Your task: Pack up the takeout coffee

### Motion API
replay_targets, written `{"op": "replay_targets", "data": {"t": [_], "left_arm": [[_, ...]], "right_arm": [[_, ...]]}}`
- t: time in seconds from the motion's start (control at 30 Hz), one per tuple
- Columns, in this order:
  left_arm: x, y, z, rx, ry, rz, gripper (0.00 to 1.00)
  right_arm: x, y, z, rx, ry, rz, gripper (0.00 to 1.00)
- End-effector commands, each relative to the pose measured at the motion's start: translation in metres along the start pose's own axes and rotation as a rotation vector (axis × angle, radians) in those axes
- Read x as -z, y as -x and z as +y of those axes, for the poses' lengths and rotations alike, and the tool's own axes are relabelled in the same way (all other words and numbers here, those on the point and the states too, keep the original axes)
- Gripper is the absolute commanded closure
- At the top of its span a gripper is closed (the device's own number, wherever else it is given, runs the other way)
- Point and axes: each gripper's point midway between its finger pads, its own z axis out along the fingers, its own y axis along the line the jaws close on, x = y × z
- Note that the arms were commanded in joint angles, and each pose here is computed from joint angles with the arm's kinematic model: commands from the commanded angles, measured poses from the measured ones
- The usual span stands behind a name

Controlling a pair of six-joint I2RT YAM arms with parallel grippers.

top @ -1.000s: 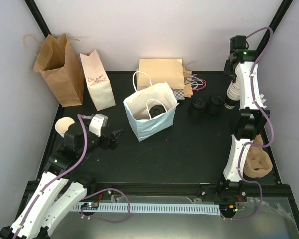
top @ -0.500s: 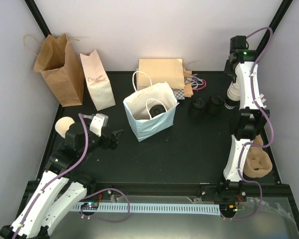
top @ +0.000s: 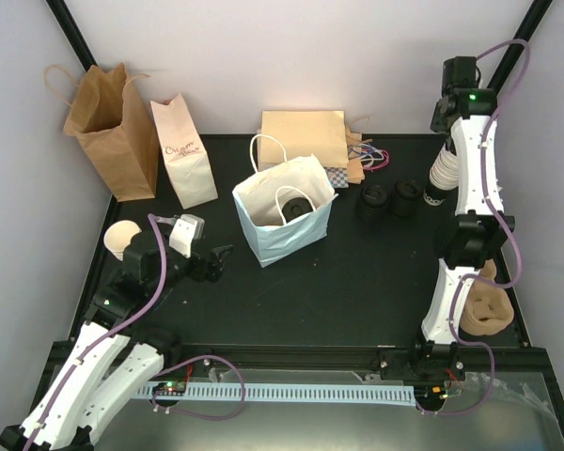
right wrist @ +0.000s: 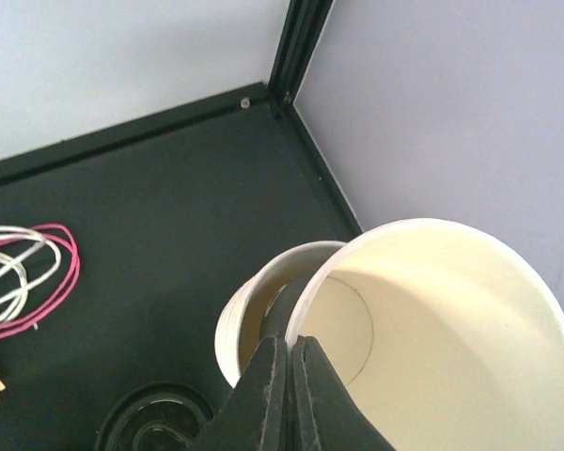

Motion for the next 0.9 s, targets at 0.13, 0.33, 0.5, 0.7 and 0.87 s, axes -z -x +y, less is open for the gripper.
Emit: {"op": "replay_targets", "data": {"t": [0.13, 0.33, 0.5, 0.7, 0.87], "left_arm": [[0.002, 0.008, -0.002, -0.007, -0.007, -0.035, 0.01], [0.003, 0.008, -0.003, -0.009, -0.009, -0.04, 0.01], [0.004, 0.009, -0.003, -0.011, -0.011, -0.044, 0.01], [0.006, 0.009, -0.005, -0.012, -0.017, -0.051, 0.01], [0.007, 0.01, -0.006, -0.017, -0.026, -0.055, 0.01]], "right_arm": [[0.076, 0.038, -0.04, -0.049, -0.031, -0.177, 0.92], [0.132, 0.048, -0.051, -0.097, 0.064, -0.281, 0.93], [0.178, 0.043, -0.029, -0.111, 0.317, -0.326, 0.96], [0.228, 0.011, 0.015, -0.068, 0.637, -0.287, 0.97], [0.242, -0.054, 0.052, 0.043, 0.735, -0.169, 0.99]]}}
